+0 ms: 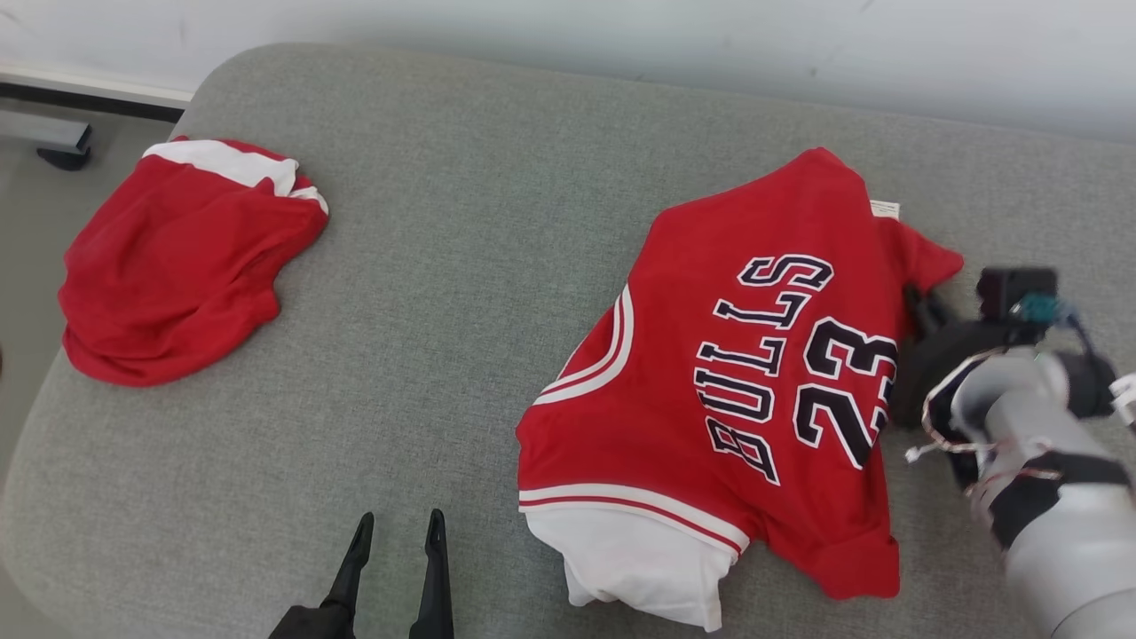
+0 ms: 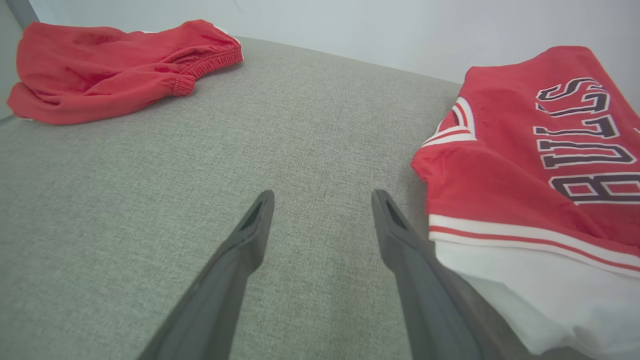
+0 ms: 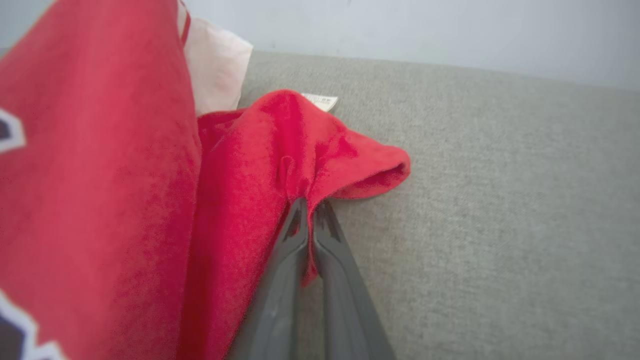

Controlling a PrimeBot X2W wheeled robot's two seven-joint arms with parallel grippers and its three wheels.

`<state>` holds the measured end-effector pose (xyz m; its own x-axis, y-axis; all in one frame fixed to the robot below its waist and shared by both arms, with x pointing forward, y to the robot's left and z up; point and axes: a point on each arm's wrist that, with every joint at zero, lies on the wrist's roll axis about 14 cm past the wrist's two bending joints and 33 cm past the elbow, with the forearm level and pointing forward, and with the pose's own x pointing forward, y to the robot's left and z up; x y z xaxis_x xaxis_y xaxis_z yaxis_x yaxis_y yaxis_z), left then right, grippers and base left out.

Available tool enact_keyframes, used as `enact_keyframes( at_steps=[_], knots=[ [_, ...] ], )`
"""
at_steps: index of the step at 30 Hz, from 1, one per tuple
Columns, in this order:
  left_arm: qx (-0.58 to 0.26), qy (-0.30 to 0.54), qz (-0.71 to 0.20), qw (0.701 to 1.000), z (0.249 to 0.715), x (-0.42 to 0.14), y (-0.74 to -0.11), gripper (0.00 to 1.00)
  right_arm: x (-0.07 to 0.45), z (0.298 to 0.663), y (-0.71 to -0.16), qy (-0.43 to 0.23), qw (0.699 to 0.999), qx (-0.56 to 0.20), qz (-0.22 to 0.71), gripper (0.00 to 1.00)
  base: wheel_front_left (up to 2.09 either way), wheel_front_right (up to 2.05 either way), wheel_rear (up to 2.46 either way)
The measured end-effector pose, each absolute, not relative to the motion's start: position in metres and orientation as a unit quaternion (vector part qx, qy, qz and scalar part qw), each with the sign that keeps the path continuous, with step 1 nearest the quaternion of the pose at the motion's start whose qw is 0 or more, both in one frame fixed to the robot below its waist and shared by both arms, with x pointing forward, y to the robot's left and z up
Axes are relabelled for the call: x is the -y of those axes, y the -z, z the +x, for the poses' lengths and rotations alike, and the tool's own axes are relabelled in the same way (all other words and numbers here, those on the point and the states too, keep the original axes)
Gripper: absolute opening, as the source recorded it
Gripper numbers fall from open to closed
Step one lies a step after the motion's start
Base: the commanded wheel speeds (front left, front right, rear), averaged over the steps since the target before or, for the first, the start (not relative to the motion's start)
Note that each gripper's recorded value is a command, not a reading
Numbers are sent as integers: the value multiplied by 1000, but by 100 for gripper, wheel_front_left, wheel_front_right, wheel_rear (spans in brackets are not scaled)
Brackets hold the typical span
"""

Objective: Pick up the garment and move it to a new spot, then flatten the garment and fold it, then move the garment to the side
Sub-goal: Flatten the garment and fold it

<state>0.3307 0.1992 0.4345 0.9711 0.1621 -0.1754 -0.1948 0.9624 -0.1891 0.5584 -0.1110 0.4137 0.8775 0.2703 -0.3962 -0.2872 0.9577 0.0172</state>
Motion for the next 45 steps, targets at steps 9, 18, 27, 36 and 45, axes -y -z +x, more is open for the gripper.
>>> enact_keyframes(
  at_steps=[9, 18, 27, 36, 45],
  knots=[
    [-69, -81, -109, 988, 332, -193, -441, 100, 130, 603, -532, -147, 986, -52, -63, 0, 0, 0, 0],
    [-63, -72, -115, 989, 335, -187, -444, 100, 135, 605, -574, -160, 981, -27, -102, 0, 0, 0, 0],
    [-70, -72, -119, 988, 336, -185, -440, 100, 84, 602, -565, -207, 975, -27, -77, 100, 0, 0, 0],
    [-69, -74, -118, 988, 336, -187, -441, 100, 75, 585, -537, -223, 971, -36, -83, 100, 0, 0, 0],
    [-57, -51, -111, 991, 336, -178, -447, 100, 132, 538, -503, -180, 981, -55, -40, 100, 0, 0, 0]
  ],
)
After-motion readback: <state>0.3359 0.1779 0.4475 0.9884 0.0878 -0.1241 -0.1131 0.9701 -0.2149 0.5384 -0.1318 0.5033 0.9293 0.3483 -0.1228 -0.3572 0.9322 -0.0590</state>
